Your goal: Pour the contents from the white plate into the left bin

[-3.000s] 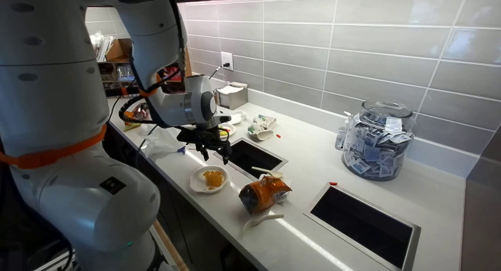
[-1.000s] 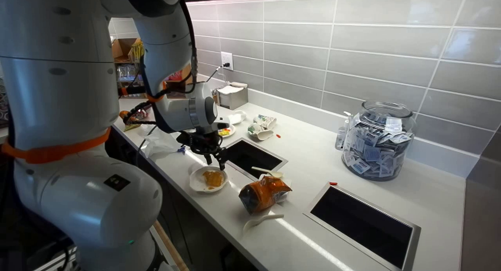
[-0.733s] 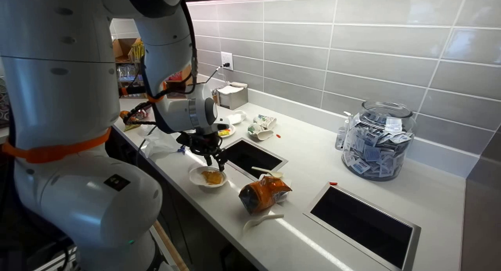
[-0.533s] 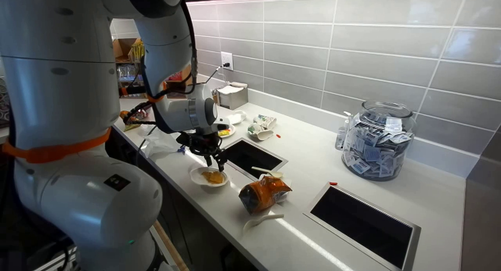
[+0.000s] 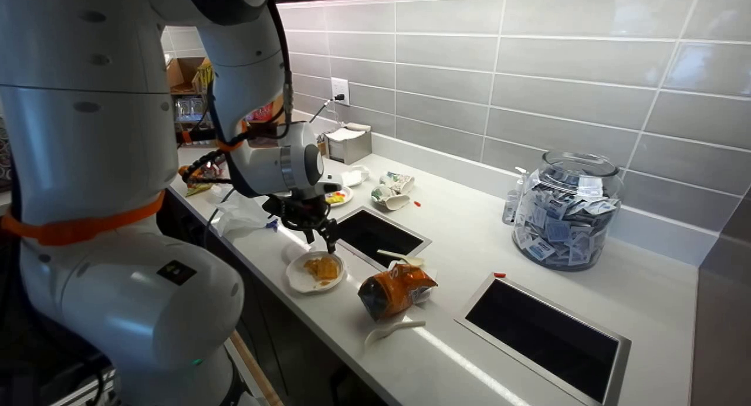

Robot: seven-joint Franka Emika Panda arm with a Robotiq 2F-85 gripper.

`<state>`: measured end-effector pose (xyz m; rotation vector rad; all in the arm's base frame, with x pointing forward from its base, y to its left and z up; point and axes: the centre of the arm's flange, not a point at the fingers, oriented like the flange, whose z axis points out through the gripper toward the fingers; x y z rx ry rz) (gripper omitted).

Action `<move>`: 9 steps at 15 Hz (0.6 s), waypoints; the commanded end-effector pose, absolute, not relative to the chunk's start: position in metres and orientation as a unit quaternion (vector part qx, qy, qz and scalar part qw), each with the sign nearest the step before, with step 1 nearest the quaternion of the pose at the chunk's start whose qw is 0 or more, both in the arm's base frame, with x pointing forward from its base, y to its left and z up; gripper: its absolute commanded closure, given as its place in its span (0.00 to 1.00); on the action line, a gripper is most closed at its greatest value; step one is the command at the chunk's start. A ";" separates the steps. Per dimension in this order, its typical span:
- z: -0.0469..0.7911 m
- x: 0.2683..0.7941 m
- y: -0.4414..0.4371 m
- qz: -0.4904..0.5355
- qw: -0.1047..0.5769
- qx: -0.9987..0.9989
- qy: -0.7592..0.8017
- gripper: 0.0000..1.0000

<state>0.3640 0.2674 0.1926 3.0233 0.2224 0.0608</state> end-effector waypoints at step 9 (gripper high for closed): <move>0.200 0.343 0.274 -0.018 0.052 0.998 0.032 0.02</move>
